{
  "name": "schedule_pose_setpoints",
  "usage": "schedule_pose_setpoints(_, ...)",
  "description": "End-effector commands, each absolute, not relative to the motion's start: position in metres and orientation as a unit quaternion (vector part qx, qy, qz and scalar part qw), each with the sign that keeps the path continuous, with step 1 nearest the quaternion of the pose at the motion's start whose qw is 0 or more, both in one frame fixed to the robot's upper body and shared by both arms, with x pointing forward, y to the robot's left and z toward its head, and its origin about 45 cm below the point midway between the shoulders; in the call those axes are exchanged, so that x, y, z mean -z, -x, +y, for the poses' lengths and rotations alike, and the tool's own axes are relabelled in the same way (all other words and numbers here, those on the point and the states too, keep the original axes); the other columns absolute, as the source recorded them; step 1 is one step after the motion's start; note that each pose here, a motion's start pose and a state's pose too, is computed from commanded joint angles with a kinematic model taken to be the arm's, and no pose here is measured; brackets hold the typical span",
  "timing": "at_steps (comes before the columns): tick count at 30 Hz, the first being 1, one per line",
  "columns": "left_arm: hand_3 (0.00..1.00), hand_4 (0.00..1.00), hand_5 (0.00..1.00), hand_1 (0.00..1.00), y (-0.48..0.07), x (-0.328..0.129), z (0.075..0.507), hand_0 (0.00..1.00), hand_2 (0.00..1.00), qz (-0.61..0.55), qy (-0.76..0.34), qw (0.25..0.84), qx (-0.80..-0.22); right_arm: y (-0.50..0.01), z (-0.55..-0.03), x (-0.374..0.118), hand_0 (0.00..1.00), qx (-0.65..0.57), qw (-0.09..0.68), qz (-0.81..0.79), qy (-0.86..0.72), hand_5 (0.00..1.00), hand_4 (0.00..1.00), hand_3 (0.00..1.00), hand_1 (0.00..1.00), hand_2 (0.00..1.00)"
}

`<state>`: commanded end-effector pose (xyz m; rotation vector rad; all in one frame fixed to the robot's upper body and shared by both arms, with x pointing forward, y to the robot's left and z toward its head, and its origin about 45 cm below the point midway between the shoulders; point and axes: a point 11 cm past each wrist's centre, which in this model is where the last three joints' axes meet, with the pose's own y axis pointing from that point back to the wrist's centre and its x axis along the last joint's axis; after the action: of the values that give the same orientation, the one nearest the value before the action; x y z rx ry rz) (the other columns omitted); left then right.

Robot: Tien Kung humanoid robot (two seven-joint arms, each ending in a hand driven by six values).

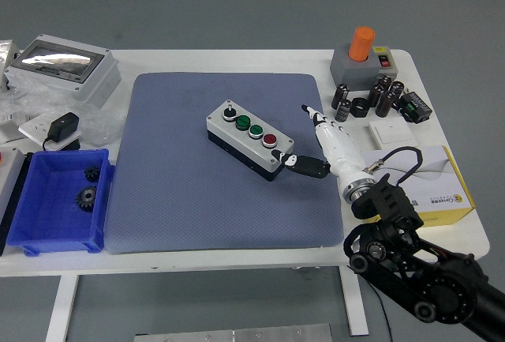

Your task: Pick up the button,place it on the desk,press the button,press the button

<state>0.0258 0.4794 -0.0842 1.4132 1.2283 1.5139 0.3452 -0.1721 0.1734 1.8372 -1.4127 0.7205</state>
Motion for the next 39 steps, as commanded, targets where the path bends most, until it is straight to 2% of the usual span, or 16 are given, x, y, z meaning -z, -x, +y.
schedule_pose_setpoints(9, 0.834, 0.43, 0.838, 0.705, -0.025, 0.084, 0.48, 0.714, 0.709, 0.479, -0.549, 0.354, -0.586, -0.355, -0.154, -0.17, 0.998, -0.28, 0.356, -0.529, -0.718, 0.515, 0.983, 0.998, 0.998, 0.998)
schedule_pose_setpoints(19, 0.836, 0.432, 0.838, 0.705, -0.028, 0.083, 0.48, 0.715, 0.708, 0.477, -0.548, 0.356, -0.588, -0.377, -0.145, -0.159, 0.998, -0.351, 0.447, -0.488, -0.663, 0.521, 0.984, 0.998, 0.998, 0.998)
schedule_pose_setpoints(28, 0.835, 0.432, 0.838, 0.703, -0.028, 0.083, 0.48, 0.715, 0.708, 0.477, -0.548, 0.357, -0.587, -0.379, -0.128, -0.149, 0.998, -0.362, 0.464, -0.465, -0.661, 0.526, 0.998, 0.998, 0.998, 0.998)
schedule_pose_setpoints(29, 0.832, 0.434, 0.839, 0.702, -0.029, 0.083, 0.48, 0.715, 0.706, 0.477, -0.548, 0.357, -0.588, -0.38, -0.127, -0.148, 0.954, -0.362, 0.465, -0.465, -0.661, 0.521, 0.998, 0.998, 0.975, 0.998)
schedule_pose_setpoints(34, 0.832, 0.434, 0.839, 0.702, -0.031, 0.083, 0.48, 0.715, 0.706, 0.474, -0.547, 0.361, -0.588, -0.382, -0.126, -0.146, 0.954, -0.357, 0.465, -0.47, -0.66, 0.521, 0.998, 0.998, 0.975, 0.998)
schedule_pose_setpoints(35, 0.83, 0.434, 0.838, 0.701, -0.031, 0.083, 0.48, 0.715, 0.707, 0.474, -0.547, 0.361, -0.588, -0.382, -0.126, -0.146, 0.866, -0.357, 0.465, -0.471, -0.66, 0.539, 0.998, 0.998, 0.893, 0.991)
schedule_pose_setpoints(39, 0.83, 0.434, 0.838, 0.701, -0.031, 0.083, 0.48, 0.715, 0.707, 0.472, -0.547, 0.362, -0.589, -0.381, -0.126, -0.144, 0.866, -0.353, 0.464, -0.472, -0.661, 0.539, 0.998, 0.998, 0.893, 0.991)
